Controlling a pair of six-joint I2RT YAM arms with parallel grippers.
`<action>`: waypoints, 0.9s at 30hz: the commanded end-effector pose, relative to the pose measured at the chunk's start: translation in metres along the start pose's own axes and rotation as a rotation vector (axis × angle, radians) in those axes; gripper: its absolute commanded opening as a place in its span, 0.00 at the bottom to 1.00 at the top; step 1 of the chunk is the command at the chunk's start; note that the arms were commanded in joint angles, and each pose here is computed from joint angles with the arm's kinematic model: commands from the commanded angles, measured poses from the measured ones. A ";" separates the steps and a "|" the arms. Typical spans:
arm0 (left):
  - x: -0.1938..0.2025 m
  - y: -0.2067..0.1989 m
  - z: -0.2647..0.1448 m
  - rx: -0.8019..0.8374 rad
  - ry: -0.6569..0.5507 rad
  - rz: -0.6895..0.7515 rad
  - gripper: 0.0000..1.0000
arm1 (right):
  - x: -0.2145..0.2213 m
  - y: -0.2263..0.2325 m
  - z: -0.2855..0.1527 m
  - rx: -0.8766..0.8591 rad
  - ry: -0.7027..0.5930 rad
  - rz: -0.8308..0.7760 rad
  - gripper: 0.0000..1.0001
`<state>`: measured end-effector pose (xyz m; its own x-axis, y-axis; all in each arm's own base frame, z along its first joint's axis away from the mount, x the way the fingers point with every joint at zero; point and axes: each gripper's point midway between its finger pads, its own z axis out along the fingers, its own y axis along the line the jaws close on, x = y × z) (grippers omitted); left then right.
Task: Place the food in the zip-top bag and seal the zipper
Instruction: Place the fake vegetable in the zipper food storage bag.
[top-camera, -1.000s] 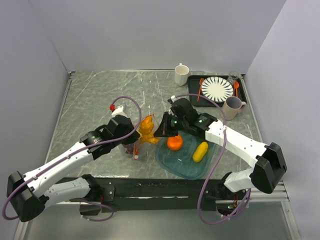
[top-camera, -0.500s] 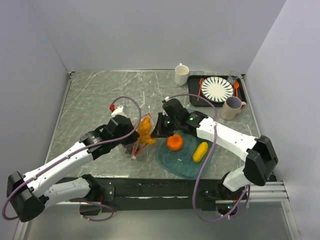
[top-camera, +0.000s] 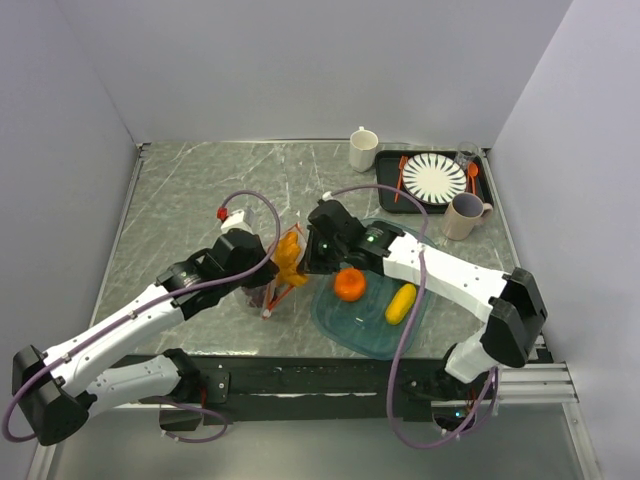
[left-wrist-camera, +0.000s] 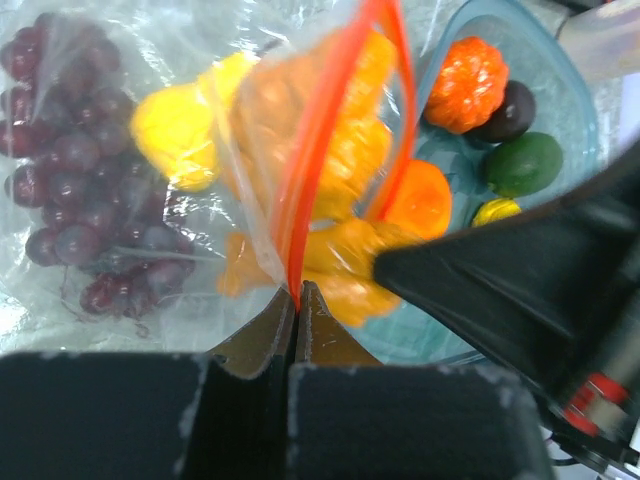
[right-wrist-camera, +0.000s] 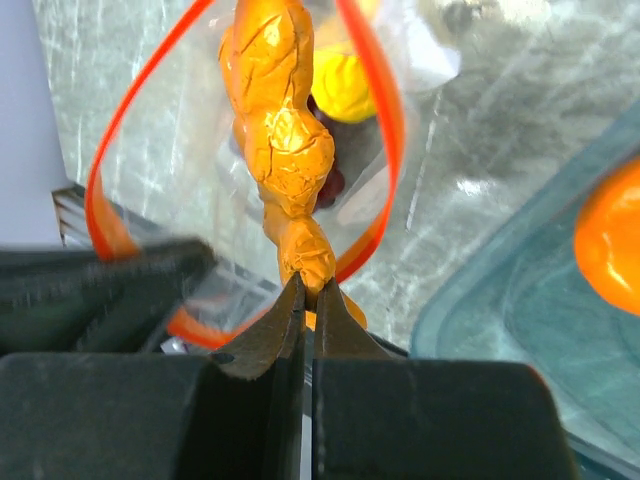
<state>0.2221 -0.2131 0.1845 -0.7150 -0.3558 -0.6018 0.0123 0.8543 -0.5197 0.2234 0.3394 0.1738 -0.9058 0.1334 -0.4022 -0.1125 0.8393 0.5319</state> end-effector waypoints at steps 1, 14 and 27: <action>-0.021 -0.023 -0.018 0.102 -0.061 -0.019 0.01 | -0.023 0.024 0.010 0.017 -0.045 -0.022 0.00; -0.026 -0.008 -0.020 0.026 -0.093 -0.033 0.01 | -0.018 0.001 0.025 0.248 -0.019 -0.184 0.03; -0.041 0.012 -0.038 -0.048 -0.180 -0.067 0.01 | -0.006 0.039 -0.012 -0.020 0.006 -0.251 0.55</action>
<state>0.2209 -0.1857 0.2009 -0.6479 -0.4092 -0.6425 -0.0441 0.8622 -0.5047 0.2235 0.3699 0.1653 -0.8942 -0.1019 -0.4359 -0.2870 0.8777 0.3837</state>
